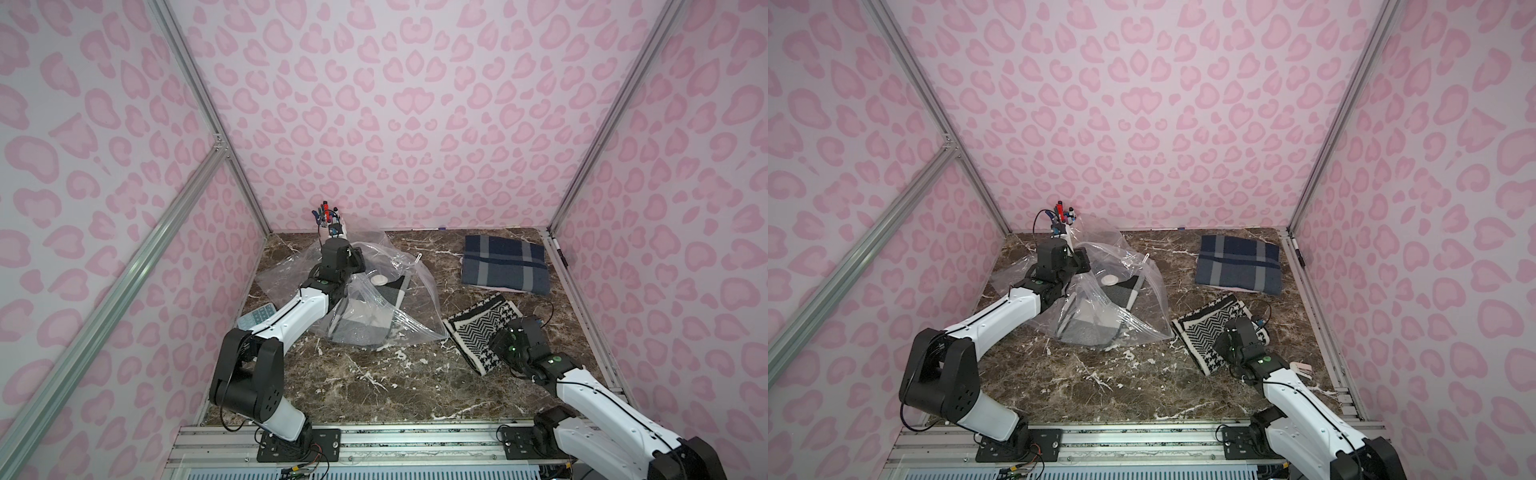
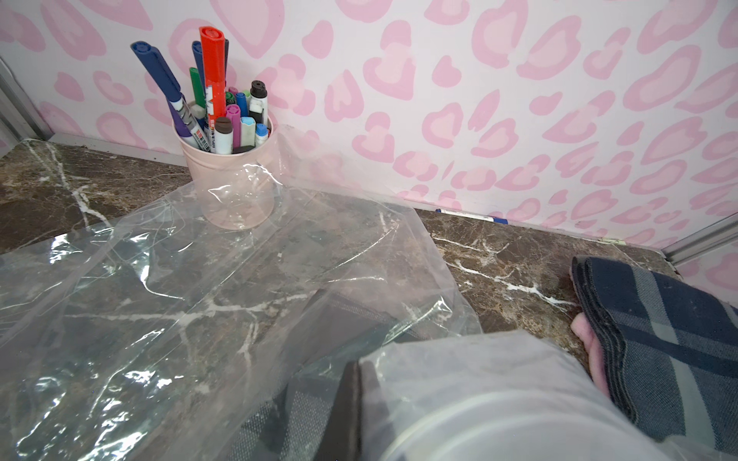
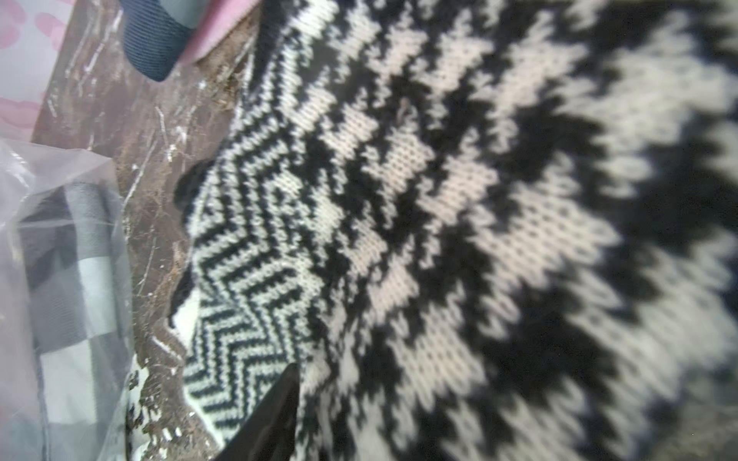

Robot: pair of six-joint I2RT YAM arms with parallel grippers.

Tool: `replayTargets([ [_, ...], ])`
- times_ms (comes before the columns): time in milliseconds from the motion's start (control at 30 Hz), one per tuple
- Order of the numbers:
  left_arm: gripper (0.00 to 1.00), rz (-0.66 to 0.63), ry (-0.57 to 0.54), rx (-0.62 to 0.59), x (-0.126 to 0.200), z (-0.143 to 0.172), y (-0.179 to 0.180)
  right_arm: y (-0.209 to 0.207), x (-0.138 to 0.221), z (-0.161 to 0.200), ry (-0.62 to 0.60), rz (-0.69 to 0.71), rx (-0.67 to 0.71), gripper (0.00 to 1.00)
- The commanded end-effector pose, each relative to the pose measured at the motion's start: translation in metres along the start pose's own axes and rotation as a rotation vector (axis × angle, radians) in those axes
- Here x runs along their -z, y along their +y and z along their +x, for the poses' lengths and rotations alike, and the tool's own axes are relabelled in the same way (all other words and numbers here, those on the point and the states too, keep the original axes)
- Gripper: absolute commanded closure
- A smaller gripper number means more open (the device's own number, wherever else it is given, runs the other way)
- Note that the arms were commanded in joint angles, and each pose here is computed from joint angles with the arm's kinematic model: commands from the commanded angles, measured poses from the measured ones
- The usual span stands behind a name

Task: Take the blanket out of the vacuum bag
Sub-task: Place the blanket at the center of the board, then pick up the blanket at the center of the board.

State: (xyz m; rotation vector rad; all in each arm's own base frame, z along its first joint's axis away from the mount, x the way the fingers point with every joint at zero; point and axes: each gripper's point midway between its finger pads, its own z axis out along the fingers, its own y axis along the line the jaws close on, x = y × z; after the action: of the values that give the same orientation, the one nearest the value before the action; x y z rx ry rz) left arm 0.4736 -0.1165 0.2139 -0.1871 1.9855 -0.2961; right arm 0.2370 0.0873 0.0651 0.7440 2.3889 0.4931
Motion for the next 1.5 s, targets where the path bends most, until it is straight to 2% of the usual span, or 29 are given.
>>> replayTargets([
  [0, 0.96, 0.010, -0.029, 0.003, 0.002, -0.007, -0.002, -0.015, 0.011, 0.012, 0.025, 0.055, 0.002, 0.39],
  [367, 0.96, 0.029, -0.018, 0.019, 0.004, 0.000, -0.004, -0.022, 0.039, 0.034, 0.048, 0.072, 0.019, 0.36],
  [567, 0.96, 0.009, -0.002, 0.017, 0.003, 0.004, 0.000, -0.007, 0.057, 0.048, 0.067, 0.103, 0.110, 0.37],
  [700, 0.96, 0.003, 0.001, 0.013, 0.001, 0.006, 0.002, 0.010, 0.059, 0.049, 0.047, 0.148, 0.286, 0.37],
  [933, 0.96, -0.040, 0.001, -0.007, 0.000, 0.005, 0.010, 0.054, 0.046, 0.024, -0.030, 0.271, 0.623, 0.33],
  [1033, 0.96, -0.035, 0.005, 0.010, -0.001, 0.005, 0.016, 0.085, 0.042, 0.018, -0.065, 0.199, 0.800, 0.31],
  [1167, 0.96, 0.030, 0.032, 0.056, -0.006, 0.010, 0.016, 0.113, 0.039, 0.015, -0.112, 0.110, 0.968, 0.27],
  [1267, 0.96, 0.058, 0.036, 0.048, -0.010, 0.008, 0.013, 0.121, 0.031, 0.022, -0.067, 0.050, 1.101, 0.24],
  [1367, 0.96, 0.052, 0.036, 0.044, -0.013, 0.002, 0.014, 0.118, 0.018, 0.025, 0.029, 0.020, 1.144, 0.22],
  [1467, 0.96, 0.049, 0.029, 0.037, -0.012, -0.004, 0.015, 0.111, 0.007, 0.025, 0.079, 0.066, 1.194, 0.21],
])
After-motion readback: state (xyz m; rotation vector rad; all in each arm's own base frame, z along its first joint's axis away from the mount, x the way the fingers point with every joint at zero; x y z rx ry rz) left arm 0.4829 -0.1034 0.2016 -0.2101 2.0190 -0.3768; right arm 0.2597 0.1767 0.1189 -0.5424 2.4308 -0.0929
